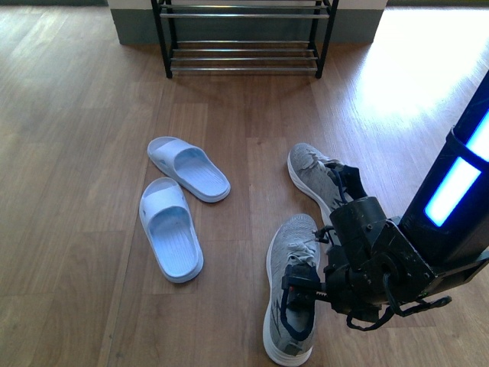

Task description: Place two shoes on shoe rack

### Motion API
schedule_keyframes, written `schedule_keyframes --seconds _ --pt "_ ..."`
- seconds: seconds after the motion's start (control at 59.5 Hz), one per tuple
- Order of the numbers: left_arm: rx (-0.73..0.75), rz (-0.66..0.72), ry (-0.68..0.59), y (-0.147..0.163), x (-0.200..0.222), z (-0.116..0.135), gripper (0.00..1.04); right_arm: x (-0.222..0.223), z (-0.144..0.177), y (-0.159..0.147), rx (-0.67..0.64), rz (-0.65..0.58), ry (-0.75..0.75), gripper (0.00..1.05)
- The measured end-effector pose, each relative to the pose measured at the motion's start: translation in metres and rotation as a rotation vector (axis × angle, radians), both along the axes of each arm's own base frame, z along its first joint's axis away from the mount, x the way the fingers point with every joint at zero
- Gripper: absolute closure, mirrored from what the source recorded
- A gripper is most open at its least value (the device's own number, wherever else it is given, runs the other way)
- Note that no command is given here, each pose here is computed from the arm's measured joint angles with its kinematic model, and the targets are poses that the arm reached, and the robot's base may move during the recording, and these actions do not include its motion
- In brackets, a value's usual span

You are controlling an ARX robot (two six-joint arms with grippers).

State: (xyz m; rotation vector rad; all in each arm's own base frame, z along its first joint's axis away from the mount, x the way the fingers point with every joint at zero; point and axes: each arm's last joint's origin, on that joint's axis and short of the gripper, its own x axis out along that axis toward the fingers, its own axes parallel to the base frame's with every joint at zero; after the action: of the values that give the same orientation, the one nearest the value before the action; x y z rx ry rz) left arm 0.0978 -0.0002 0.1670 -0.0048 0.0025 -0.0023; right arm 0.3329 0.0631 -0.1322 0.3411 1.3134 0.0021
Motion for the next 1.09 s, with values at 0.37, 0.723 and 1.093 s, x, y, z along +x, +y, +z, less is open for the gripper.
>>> schedule_keyframes --seconds 0.37,0.723,1.093 --pt "0.000 0.000 0.000 0.000 0.000 0.000 0.09 0.005 -0.003 0.000 0.027 0.043 -0.033 0.87" --pt "0.000 0.000 0.000 0.000 0.000 0.000 0.09 -0.006 0.013 -0.021 0.014 0.036 -0.105 1.03" --pt "0.000 0.000 0.000 0.000 0.000 0.000 0.09 -0.061 0.175 -0.077 0.042 -0.009 -0.391 1.03"
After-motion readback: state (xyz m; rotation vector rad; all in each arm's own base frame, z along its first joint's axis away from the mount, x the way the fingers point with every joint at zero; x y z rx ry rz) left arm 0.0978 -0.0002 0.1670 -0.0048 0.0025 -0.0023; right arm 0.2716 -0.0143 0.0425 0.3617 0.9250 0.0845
